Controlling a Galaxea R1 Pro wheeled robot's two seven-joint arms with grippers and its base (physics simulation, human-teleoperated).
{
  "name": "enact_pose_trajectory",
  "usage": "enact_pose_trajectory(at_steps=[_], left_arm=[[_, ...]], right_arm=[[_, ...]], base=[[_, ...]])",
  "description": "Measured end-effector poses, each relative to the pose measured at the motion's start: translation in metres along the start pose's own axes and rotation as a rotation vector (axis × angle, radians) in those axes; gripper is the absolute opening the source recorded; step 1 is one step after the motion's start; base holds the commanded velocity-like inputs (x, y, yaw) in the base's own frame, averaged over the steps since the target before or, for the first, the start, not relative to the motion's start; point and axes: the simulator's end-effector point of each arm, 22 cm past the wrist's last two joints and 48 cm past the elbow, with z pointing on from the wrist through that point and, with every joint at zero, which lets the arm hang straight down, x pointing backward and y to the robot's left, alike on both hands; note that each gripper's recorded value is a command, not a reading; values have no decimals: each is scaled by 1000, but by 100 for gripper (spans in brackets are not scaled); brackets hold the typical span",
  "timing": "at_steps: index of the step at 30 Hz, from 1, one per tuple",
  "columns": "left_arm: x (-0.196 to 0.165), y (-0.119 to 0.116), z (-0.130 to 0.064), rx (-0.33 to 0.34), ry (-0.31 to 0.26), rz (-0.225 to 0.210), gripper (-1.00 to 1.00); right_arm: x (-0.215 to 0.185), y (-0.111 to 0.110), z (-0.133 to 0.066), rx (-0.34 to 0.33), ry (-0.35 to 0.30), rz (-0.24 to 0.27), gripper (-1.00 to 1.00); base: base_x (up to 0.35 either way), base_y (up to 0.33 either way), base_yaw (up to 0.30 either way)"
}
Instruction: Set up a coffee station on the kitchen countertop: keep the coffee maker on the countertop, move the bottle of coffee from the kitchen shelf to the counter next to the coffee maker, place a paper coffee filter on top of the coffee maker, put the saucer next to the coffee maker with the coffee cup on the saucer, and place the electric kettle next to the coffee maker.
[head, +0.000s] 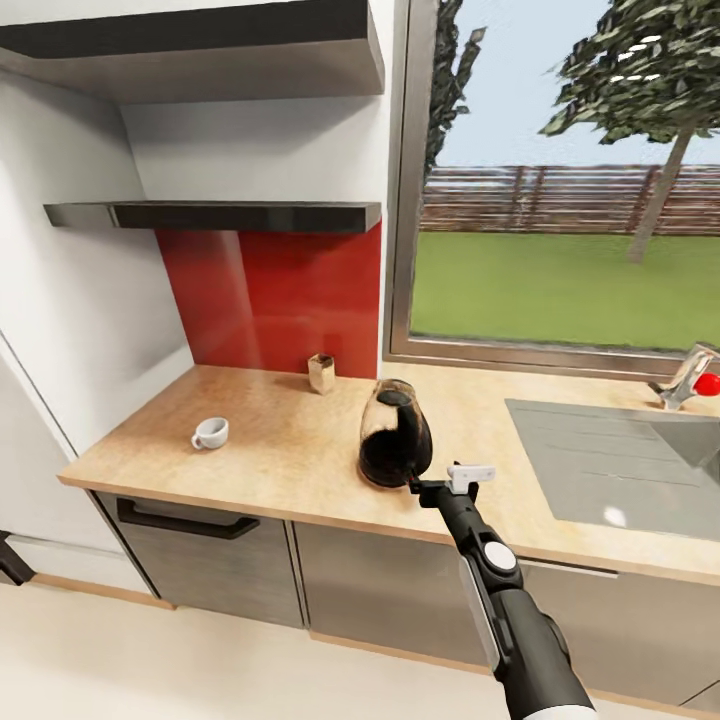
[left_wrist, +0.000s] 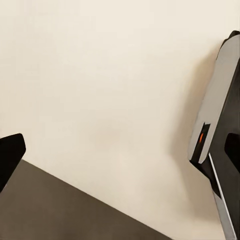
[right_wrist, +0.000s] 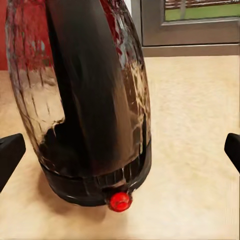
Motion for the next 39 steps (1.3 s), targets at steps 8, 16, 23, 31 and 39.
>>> enact_pose_trajectory(at_steps=[8, 16, 23, 31, 39], left_arm=[[2, 0, 0, -1, 4, -2, 100], [2, -1, 0, 1, 5, -3, 100], [2, -3, -1, 3, 3, -4, 100], [2, -4, -1, 6, 3, -4, 100], [2, -5, -1, 7, 3, -4, 100]], right_arm=[[-1, 1, 0, 0, -3, 4, 100], [1, 1, 0, 0, 1, 4, 100], [1, 1, 0, 0, 1, 4, 100], [1, 1, 0, -1, 0, 4, 100], [0, 1, 0, -1, -1, 4, -100]], base=[[102, 0, 0], [50, 0, 0], [158, 124, 0], [44, 25, 0], [1, 0, 0]])
